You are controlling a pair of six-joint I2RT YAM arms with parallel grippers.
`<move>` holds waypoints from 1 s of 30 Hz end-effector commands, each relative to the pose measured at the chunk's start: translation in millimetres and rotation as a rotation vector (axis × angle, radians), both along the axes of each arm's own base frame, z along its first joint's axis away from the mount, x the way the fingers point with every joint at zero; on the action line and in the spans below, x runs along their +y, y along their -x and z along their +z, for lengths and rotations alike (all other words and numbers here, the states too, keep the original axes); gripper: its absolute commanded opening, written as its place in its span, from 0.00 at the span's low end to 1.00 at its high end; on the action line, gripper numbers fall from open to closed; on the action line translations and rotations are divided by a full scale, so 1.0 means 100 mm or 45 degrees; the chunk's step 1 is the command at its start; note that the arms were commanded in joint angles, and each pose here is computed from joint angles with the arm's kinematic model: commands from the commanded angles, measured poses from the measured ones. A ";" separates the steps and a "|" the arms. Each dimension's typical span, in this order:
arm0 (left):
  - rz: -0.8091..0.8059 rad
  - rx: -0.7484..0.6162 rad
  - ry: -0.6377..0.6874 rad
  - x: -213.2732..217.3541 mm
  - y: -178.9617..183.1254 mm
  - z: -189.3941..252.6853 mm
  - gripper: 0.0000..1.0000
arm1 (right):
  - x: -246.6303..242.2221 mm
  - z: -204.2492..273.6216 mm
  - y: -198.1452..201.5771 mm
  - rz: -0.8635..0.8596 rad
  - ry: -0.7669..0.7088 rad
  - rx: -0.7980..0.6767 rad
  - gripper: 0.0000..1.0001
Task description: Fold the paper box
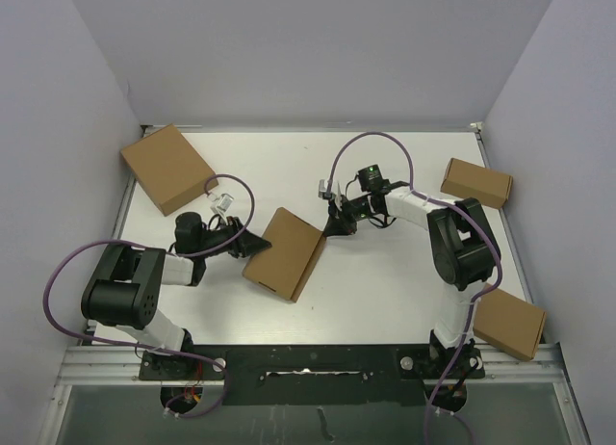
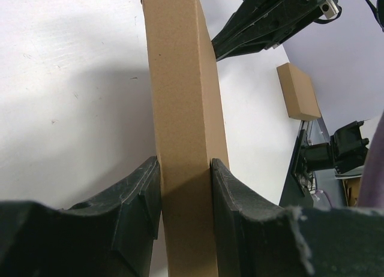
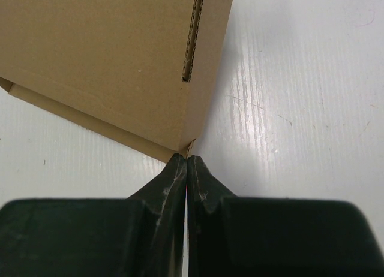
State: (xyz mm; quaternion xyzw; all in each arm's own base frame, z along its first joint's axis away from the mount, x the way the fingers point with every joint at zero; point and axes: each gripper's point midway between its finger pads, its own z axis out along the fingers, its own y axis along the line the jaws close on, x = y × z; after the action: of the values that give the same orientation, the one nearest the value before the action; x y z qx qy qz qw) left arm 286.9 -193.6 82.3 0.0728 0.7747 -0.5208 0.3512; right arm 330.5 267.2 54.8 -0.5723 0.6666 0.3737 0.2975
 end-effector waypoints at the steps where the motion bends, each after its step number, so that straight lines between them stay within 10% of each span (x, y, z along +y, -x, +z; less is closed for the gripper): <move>1: 0.158 -0.180 -0.081 0.18 -0.31 0.01 0.00 | 0.02 0.19 0.12 0.032 -0.036 -0.016 0.00; 30: 0.181 -0.161 -0.047 0.22 -0.31 -0.02 0.00 | -0.05 0.15 0.09 -0.093 -0.007 0.103 0.00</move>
State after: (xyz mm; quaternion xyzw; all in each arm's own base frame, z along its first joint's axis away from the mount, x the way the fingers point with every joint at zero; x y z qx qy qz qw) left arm 287.6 -191.9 79.8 0.0615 0.7699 -0.5263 0.3557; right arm 326.8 265.1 55.8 -0.5486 0.6869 0.3778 0.2908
